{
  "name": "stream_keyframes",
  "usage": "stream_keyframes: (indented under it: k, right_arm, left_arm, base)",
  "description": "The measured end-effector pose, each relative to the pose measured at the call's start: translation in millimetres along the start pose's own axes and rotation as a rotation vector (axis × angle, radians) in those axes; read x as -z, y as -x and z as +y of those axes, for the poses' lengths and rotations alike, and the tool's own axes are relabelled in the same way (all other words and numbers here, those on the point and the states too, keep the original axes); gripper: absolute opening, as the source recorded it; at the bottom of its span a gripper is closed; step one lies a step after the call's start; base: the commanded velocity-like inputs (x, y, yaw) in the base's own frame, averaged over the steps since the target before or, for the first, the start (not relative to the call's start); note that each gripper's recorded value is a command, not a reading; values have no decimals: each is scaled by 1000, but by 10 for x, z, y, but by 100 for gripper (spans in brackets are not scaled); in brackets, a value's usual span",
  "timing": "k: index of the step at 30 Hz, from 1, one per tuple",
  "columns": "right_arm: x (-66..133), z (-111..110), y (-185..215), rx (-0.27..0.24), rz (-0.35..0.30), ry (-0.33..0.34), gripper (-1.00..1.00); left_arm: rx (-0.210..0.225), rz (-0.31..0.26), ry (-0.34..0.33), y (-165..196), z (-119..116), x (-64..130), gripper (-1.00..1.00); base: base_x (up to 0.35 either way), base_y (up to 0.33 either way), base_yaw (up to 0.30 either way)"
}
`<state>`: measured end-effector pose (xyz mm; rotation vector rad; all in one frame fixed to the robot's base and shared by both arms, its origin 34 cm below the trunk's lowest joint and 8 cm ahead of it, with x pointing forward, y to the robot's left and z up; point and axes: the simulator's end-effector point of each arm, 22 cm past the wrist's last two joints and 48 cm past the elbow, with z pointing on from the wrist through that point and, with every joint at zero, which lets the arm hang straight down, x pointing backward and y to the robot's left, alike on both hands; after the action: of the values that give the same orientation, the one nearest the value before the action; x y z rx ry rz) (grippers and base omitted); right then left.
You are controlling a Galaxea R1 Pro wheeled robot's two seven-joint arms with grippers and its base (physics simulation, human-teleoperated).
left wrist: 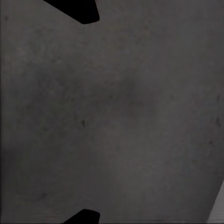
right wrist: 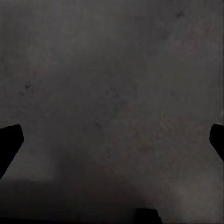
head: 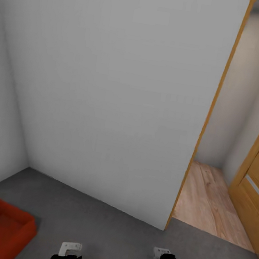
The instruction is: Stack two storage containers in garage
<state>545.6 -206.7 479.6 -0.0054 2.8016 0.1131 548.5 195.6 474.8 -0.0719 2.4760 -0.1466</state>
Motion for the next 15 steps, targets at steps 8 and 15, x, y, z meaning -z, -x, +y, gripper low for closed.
stream_keyframes:
  k: [8,15]
  right_arm:
    - [13,0,15,0,-5,0,100]
    - [23,2,29,0,-8,0,100]
  left_arm:
    - [-2,-4,0,17,-2,8,100]
    - [-2,-7,0,32,-4,13,100]
  base:
    - [-56,-286,-265]
    - [-8,-302,-265]
